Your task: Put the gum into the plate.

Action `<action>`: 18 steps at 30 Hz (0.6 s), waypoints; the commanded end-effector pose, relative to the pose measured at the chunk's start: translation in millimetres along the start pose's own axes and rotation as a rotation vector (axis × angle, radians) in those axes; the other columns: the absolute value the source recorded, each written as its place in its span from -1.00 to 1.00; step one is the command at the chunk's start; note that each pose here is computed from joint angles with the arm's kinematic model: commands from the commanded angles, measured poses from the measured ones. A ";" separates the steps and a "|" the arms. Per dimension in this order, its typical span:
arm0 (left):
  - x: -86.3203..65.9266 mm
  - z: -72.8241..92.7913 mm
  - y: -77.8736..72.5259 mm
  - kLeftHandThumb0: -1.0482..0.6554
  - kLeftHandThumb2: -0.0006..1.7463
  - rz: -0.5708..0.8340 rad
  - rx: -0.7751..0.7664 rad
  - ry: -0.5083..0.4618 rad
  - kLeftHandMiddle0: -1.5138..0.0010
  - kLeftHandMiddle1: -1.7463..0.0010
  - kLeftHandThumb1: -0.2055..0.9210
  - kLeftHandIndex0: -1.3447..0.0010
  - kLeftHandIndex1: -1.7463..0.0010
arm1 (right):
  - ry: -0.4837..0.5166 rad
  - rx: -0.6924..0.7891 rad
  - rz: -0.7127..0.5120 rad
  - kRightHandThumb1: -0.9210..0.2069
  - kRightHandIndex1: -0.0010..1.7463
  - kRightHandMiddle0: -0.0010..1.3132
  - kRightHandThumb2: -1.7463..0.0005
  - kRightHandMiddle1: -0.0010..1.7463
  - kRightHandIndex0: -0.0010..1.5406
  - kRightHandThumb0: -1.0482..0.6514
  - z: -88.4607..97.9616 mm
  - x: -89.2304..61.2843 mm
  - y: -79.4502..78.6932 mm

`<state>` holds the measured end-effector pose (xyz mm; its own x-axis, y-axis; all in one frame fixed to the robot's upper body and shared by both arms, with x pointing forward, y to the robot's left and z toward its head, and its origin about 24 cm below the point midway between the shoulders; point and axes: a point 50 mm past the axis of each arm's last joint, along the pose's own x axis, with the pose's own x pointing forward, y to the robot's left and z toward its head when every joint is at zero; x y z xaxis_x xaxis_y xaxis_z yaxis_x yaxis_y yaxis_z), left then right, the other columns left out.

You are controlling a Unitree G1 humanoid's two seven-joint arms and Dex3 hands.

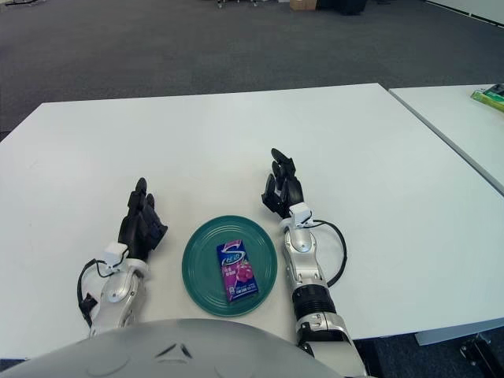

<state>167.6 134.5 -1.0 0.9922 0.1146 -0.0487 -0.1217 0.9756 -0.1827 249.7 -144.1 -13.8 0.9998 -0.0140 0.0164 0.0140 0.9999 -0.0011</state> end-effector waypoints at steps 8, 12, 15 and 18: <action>-7.3 -10.0 10.5 -0.99 0.11 -0.034 -0.125 -0.028 0.72 0.97 1.00 1.00 0.18 | 0.172 -0.023 -0.043 -1.00 -1.00 -1.00 -0.07 -0.57 -0.85 -0.54 -43.3 -54.8 -10.0; -9.1 -9.9 11.2 -0.99 0.12 -0.065 -0.135 -0.051 0.72 0.98 1.00 1.00 0.16 | 0.155 -0.030 -0.037 -1.00 -1.00 -1.00 -0.07 -0.61 -0.88 -0.54 -43.0 -62.2 -10.4; -10.5 -9.4 11.3 -0.99 0.12 -0.075 -0.133 -0.063 0.71 0.98 1.00 1.00 0.14 | 0.145 -0.033 -0.038 -1.00 -1.00 -1.00 -0.07 -0.64 -0.89 -0.55 -42.7 -66.2 -11.3; -12.2 -8.4 11.4 -1.00 0.12 -0.078 -0.125 -0.072 0.70 0.98 1.00 1.00 0.10 | 0.135 -0.037 -0.044 -1.00 -1.00 -1.00 -0.07 -0.64 -0.90 -0.55 -41.7 -71.0 -13.4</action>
<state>160.2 140.9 -4.1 0.9961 0.0662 0.0580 -0.0457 0.9524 -0.3015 242.2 -144.2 -1.4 0.9912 -0.0198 0.1312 0.0200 0.9998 0.0001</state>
